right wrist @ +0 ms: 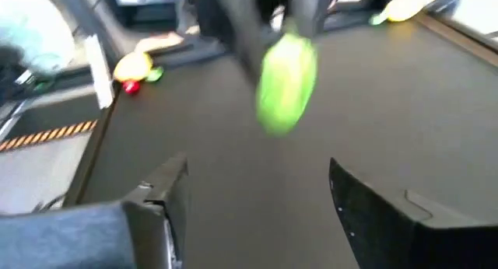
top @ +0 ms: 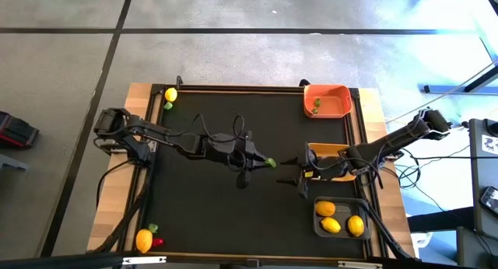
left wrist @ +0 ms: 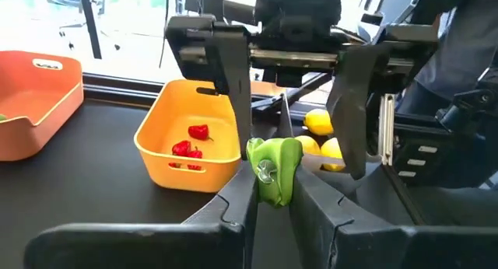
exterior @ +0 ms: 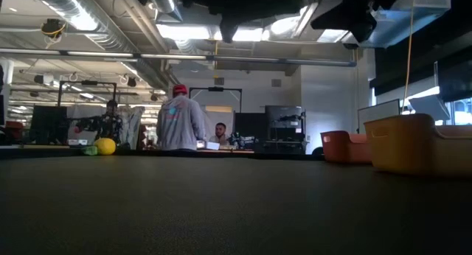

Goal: Sort produce into baskets
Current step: Put the center green chili pepper into the orange bin

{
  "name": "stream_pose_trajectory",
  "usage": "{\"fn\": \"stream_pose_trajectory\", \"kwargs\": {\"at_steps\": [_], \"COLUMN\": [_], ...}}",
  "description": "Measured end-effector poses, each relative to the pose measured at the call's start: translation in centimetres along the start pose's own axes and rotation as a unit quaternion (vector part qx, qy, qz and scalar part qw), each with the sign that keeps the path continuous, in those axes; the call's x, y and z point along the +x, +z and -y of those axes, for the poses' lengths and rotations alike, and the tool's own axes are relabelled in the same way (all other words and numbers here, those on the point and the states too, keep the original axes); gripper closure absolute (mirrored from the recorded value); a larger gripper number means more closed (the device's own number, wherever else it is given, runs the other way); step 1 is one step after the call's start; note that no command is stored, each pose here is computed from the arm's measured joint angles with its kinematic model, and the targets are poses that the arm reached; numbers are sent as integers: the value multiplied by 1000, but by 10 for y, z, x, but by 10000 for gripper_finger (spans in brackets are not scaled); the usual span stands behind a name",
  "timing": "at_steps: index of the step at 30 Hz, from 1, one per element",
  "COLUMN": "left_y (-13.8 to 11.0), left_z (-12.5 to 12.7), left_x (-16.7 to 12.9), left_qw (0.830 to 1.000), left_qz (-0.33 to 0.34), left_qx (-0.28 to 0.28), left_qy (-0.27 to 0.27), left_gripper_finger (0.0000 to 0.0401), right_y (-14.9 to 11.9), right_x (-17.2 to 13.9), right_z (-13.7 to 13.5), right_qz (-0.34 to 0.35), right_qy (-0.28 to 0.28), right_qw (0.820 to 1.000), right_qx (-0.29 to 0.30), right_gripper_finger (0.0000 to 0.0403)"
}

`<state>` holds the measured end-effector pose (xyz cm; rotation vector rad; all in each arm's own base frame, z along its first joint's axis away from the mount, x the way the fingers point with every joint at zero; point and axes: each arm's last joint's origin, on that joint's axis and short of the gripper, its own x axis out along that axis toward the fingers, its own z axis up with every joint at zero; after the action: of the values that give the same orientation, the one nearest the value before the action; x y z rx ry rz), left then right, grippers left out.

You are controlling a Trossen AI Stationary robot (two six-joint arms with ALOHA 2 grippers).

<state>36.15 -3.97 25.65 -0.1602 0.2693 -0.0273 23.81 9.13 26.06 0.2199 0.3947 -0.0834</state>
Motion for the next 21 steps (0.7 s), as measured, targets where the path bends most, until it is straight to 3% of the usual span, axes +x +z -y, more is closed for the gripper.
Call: {"fn": "stream_pose_trajectory", "kwargs": {"at_steps": [6, 21], "left_y": [-2, 0], "left_z": [1, 1], "left_x": [7, 6], "left_qw": [1000, 1000], "left_qz": [22, 27], "left_qx": [-1, 12], "left_qy": [-5, -5], "left_gripper_finger": [341, 341], "right_y": [3, 13], "right_x": [0, 3], "right_z": [3, 5], "right_qz": [29, 61], "right_qy": [-53, -28], "right_qw": [998, 998], "right_qx": [-1, -20], "right_gripper_finger": [199, 298]}}
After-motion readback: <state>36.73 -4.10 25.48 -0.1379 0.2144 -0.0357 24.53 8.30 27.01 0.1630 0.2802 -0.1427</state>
